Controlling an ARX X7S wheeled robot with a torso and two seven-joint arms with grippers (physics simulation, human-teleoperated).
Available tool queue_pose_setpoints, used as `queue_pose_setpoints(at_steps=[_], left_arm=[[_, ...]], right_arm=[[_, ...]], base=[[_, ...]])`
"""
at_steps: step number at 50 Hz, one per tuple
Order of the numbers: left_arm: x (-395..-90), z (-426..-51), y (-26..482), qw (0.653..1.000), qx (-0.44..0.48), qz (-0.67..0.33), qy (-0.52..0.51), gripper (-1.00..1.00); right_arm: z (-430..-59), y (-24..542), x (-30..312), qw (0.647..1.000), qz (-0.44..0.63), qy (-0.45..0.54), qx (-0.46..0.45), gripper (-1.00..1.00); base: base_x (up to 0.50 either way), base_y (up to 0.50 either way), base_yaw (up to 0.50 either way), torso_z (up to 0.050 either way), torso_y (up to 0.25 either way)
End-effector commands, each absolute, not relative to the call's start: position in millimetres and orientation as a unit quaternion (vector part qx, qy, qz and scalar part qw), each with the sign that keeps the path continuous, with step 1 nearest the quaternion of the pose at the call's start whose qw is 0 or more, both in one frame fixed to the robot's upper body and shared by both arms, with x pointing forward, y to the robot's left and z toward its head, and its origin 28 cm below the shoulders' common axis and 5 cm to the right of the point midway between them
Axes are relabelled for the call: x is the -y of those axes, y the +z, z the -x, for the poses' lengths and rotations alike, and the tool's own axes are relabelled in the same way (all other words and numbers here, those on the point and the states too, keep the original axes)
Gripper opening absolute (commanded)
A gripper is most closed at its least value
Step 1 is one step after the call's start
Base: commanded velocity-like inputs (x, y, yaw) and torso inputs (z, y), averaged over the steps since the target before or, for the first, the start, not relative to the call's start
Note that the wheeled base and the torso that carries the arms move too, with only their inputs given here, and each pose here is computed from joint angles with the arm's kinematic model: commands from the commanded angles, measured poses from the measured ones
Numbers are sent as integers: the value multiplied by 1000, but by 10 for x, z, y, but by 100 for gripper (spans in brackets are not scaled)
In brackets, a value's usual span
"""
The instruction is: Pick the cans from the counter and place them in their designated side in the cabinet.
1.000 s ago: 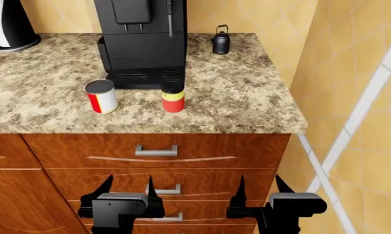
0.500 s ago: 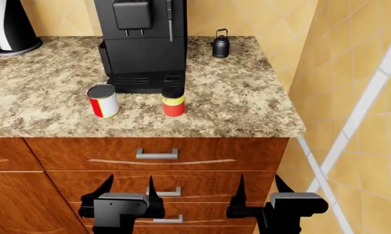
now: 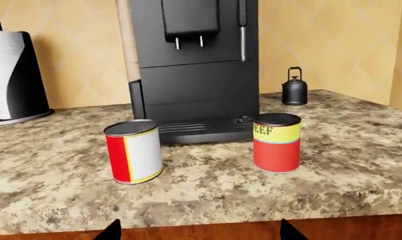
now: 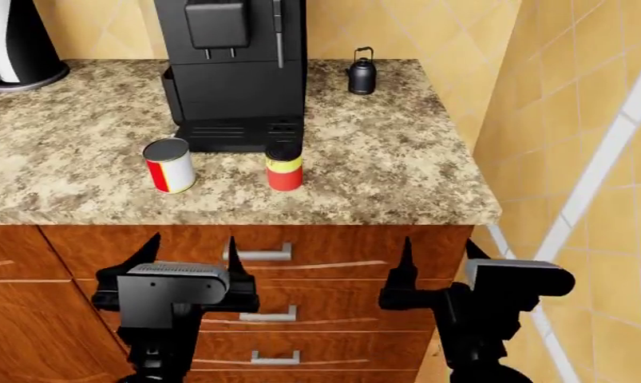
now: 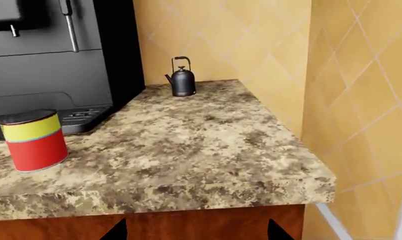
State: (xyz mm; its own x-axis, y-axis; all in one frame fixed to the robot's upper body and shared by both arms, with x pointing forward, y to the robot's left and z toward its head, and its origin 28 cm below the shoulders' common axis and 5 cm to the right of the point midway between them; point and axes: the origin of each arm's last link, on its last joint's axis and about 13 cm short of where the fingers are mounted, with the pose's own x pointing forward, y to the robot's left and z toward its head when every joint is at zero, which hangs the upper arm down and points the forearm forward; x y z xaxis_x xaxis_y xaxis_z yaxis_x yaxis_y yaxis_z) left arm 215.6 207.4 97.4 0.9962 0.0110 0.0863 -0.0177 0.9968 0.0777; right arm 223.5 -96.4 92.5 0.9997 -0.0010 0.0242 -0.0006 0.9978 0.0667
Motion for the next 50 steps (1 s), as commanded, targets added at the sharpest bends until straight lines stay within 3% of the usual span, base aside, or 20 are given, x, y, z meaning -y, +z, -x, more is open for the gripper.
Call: queue_pose_setpoints(at_steps=[1,20,50], left_arm=[[-2088,-2095,1537,995,86,-50,0,100],[-2099,-2126,1842,994,94,-57,-5,100],[-2111,-1471,1792,990,110,-83,-28,100]], right_arm=[[-2200,1491,935,998,-34,9,50,100],[-2162,1904,957,996,-22,0,88,100],[-1478,1859,1041,997,-1,33,68,100]], base=[[0,0,0,0,0],[0,0,0,0,0],[0,0,0,0,0]])
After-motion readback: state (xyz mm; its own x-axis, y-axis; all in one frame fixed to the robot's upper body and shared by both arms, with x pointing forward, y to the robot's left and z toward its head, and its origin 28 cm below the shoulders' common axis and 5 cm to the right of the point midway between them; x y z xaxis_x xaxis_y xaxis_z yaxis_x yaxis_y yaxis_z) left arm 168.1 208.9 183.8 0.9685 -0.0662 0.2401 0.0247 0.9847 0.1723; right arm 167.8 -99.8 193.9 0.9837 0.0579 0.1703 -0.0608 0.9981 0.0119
